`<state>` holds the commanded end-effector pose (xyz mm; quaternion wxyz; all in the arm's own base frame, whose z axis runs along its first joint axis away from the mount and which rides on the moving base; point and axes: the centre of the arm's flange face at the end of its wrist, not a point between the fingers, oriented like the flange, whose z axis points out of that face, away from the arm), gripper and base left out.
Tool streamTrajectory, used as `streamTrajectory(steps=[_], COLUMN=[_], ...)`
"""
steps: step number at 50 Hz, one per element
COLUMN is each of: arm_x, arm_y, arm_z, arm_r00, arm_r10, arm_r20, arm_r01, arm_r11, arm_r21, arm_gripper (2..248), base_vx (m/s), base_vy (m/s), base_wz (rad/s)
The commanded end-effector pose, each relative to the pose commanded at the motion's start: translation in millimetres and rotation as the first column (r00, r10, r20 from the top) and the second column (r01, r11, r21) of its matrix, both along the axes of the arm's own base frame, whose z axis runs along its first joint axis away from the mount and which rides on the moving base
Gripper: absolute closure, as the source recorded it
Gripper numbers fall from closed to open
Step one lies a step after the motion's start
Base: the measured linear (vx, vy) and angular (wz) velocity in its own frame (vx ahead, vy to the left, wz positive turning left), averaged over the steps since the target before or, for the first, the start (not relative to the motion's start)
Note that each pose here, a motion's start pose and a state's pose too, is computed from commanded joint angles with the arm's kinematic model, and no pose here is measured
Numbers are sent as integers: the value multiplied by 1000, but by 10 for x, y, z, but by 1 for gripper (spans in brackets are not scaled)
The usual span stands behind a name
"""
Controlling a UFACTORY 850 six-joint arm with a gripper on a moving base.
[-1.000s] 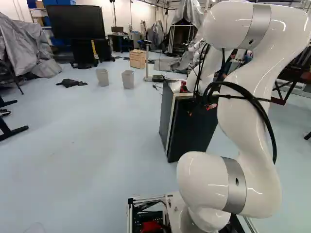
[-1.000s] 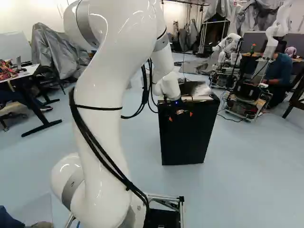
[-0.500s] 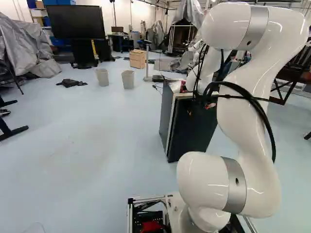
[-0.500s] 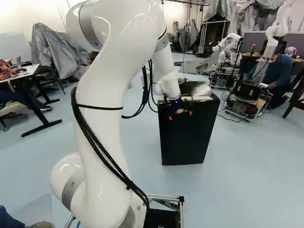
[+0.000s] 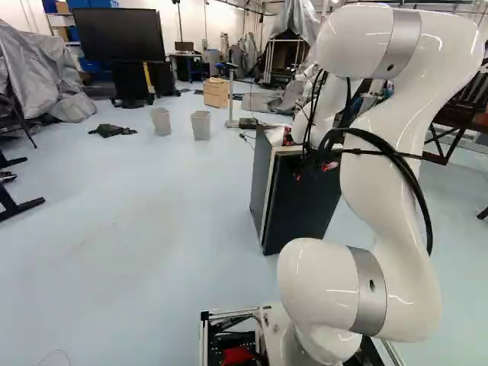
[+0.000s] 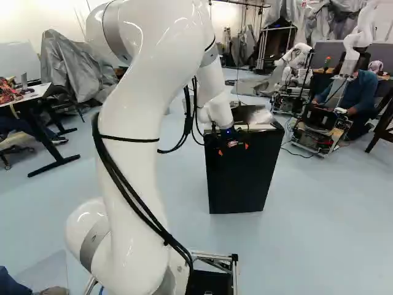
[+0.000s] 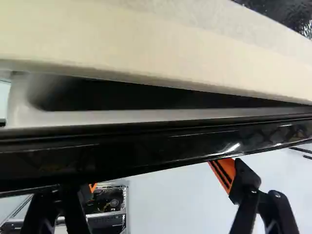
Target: Grab a drink from the fridge
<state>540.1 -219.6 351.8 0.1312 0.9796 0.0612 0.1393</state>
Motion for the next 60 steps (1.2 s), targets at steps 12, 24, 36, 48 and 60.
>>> streamTrajectory(steps=[12, 24, 36, 48, 60], arm_x=[15, 31, 46, 59, 60], arm_y=[2, 4, 6, 8, 9], arm_z=[4, 9, 14, 18, 19], arm_r00=[1000, 999, 999, 998, 997], arm_r10=[5, 10, 14, 18, 19], arm_r20=[17, 35, 52, 66, 68], arm_r01=[-5, -10, -14, -18, -19], arm_r11=[1000, 1000, 1000, 1000, 1000], arm_r21=[1, 2, 3, 3, 3], arm_gripper=[3, 3, 3, 3, 3], base_vx=[0, 0, 0, 0, 0], base_vy=[0, 0, 0, 0, 0], base_wz=[0, 0, 0, 0, 0])
